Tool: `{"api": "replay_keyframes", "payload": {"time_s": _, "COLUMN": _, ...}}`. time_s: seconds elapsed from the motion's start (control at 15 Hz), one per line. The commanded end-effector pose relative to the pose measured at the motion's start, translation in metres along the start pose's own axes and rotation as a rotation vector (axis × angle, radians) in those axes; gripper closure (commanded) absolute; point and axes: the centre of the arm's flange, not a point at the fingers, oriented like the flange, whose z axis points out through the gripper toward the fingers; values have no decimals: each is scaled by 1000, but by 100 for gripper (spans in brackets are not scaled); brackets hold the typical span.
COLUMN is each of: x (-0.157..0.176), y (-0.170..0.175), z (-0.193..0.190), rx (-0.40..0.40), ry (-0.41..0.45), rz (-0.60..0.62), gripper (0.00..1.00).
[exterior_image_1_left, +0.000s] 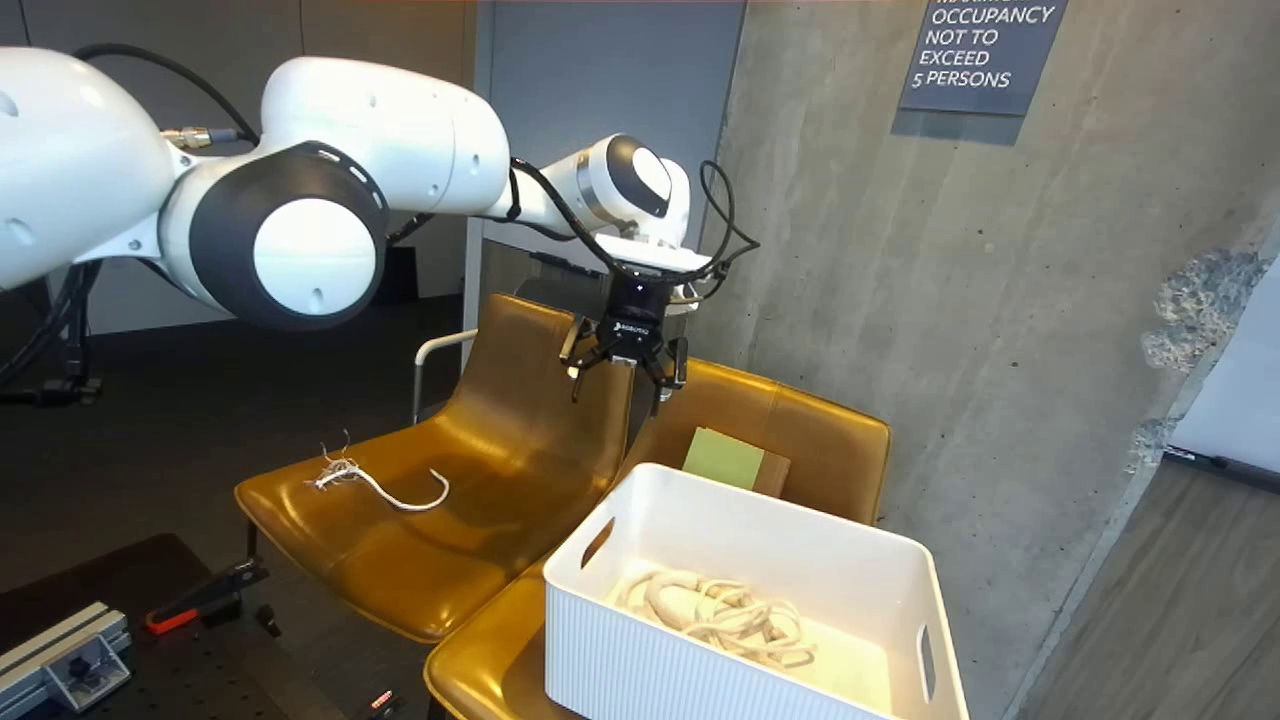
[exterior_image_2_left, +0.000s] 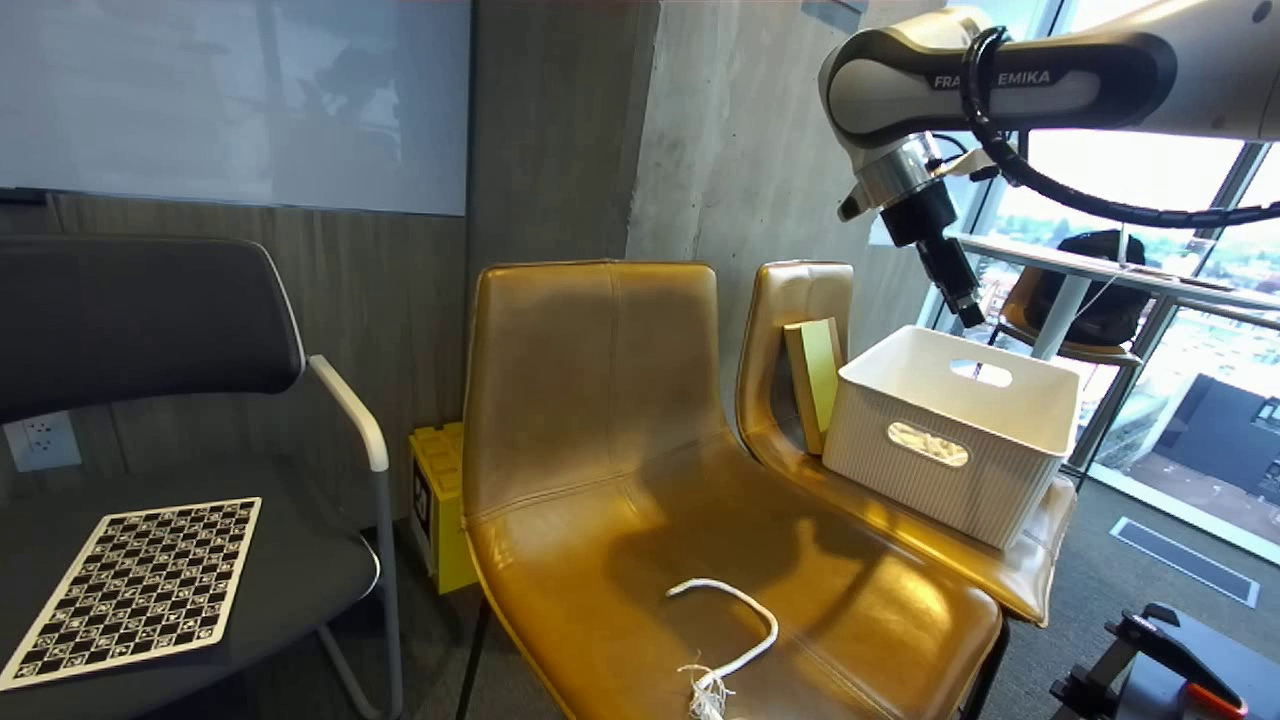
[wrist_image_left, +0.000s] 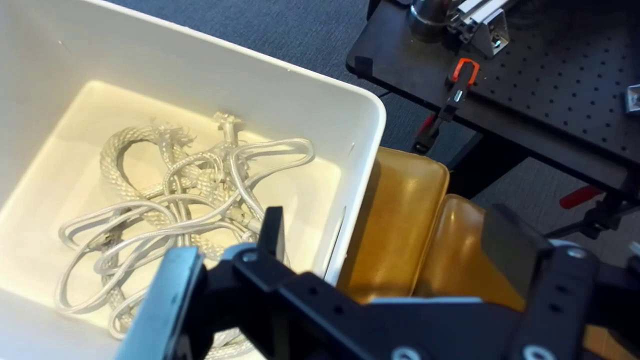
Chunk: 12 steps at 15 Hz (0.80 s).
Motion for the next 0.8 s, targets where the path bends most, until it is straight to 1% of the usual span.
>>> {"api": "replay_keyframes", "payload": {"time_s": 0.0, "x": -17, "y": -41, "z": 63, "rx": -97, "ry": 22, "rz": -108, "gripper": 0}}
{"api": "replay_keyframes", "payload": {"time_s": 0.2, "x": 13, "y": -39, "z": 67, "rx": -212, "ry": 106, "rz": -159, "gripper": 0}}
{"api": "replay_keyframes", "payload": {"time_s": 0.47, "x": 62, "y": -38, "z": 68, "rx": -342, "ry": 246, "rz": -245, "gripper": 0}}
{"api": "replay_keyframes", "payload": {"time_s": 0.73, "x": 107, "y": -42, "z": 77, "rx": -389, "ry": 354, "rz": -299, "gripper": 0}}
